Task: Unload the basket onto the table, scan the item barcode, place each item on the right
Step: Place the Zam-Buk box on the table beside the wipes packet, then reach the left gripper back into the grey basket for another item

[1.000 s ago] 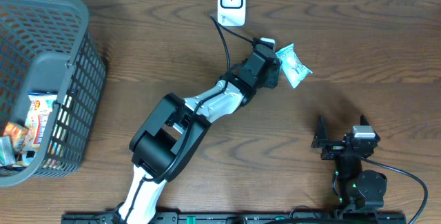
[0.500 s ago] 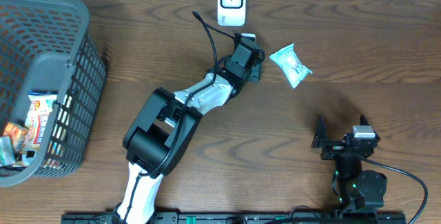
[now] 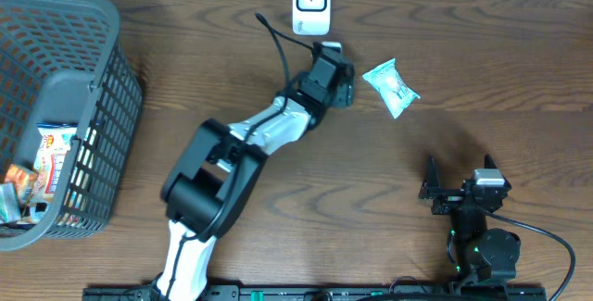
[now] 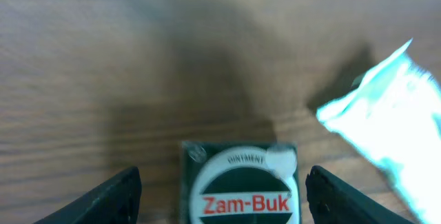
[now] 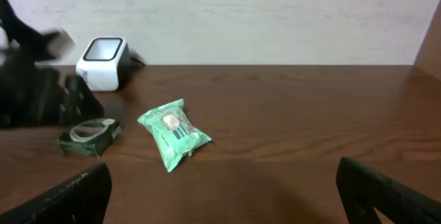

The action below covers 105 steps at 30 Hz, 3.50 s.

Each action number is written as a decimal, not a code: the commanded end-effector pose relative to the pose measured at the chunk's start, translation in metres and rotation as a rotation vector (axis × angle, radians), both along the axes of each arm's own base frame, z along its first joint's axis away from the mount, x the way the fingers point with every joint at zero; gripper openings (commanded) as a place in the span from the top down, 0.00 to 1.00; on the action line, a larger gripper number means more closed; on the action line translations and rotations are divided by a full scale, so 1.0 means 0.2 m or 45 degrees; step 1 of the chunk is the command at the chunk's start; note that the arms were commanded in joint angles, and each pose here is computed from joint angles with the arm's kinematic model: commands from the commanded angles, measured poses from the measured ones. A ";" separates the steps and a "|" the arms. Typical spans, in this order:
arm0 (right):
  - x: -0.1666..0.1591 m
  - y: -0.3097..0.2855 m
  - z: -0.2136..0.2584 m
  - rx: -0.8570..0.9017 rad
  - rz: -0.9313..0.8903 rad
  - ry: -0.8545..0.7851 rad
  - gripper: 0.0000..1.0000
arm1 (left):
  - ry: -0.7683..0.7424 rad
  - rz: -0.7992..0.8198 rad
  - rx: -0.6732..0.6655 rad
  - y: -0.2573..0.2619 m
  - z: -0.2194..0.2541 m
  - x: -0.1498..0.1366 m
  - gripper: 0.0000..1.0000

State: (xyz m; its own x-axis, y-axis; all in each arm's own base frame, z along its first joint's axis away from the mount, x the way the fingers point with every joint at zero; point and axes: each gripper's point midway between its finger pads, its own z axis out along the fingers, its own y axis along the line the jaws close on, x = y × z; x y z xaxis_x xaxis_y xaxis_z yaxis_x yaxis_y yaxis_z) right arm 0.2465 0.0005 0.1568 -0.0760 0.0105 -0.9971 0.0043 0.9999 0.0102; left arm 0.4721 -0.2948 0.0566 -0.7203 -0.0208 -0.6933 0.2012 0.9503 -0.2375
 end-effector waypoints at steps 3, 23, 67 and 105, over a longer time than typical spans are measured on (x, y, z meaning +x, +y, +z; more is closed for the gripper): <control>0.00 -0.01 0.00 0.013 -0.008 0.002 0.01 | -0.242 0.071 -0.074 0.21 0.63 0.08 0.19; 0.00 -0.01 0.00 0.013 -0.008 0.002 0.01 | -0.439 1.214 0.356 2.30 1.60 -0.73 0.19; 0.00 -0.01 0.00 0.013 -0.008 0.002 0.01 | 1.189 1.055 0.387 2.66 -0.12 -1.08 0.18; 0.00 -0.01 0.00 0.013 -0.008 0.002 0.01 | 0.851 1.389 0.289 2.76 0.18 -0.93 0.93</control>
State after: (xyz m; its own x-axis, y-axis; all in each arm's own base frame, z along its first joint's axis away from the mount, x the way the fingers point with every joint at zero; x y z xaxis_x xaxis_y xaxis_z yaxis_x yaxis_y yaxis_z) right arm 0.2465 0.0005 0.1568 -0.0760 0.0105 -0.9971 0.0043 0.9999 0.0102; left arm 0.2739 0.2537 0.0543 -0.7210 -0.6768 -0.1488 -0.6874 0.6715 0.2767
